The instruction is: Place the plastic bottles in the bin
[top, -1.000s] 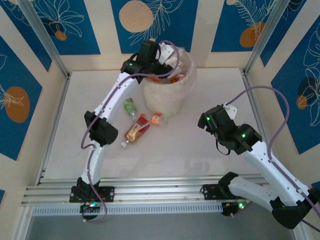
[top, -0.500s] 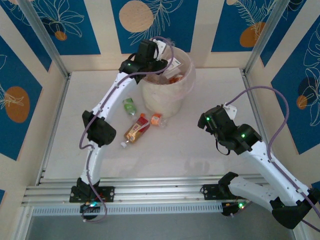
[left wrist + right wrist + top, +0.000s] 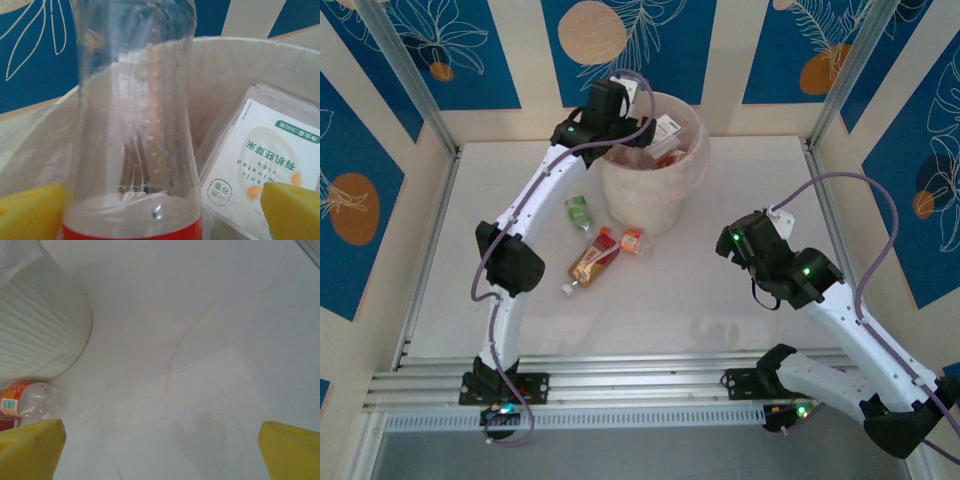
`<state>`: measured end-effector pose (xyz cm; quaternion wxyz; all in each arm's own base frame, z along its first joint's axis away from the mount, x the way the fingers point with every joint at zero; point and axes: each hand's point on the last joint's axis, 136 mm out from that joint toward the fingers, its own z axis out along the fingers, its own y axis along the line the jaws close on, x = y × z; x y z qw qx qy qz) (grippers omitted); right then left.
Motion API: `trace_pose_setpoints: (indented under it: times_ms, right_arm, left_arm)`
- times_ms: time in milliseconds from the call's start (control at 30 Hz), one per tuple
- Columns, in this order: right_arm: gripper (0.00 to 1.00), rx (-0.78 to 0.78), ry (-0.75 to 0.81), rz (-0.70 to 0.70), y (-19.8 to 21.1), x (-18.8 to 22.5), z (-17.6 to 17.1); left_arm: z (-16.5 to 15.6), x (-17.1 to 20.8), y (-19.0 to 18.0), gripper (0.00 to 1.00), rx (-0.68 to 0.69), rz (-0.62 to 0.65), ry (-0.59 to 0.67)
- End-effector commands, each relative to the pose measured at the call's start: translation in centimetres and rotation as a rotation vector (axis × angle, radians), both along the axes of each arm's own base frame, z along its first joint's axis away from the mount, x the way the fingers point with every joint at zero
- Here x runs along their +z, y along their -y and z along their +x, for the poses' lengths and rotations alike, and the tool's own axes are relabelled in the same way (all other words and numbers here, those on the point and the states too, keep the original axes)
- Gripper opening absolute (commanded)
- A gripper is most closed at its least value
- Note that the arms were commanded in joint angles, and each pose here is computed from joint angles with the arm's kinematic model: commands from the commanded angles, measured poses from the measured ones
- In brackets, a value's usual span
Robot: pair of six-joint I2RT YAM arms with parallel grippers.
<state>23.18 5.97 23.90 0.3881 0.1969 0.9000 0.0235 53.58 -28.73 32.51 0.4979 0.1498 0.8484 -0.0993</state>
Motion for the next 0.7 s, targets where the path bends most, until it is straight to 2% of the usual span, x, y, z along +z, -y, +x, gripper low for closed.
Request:
trace_pose_setpoints:
  times_ms: [0,400,567,667]
  right_arm:
    - [0.99,-0.019,0.013,0.013,0.2,-0.2,0.1]
    - [0.99,0.056,0.042,-0.003,-0.7,0.8,0.7]
    - [0.99,0.146,0.048,0.006,-2.2,0.9,1.1]
    - [0.99,0.191,0.042,0.003,-3.1,0.6,1.2]
  left_arm:
    - [-1.3,5.3,-1.4,0.99,0.004,-0.087,0.074]
    - [-4.7,10.7,-4.7,1.00,0.082,-0.127,0.138]
    - [-8.2,11.6,-7.8,1.00,0.136,-0.110,0.170]
    - [-11.3,10.1,-10.4,0.99,0.172,-0.080,0.164]
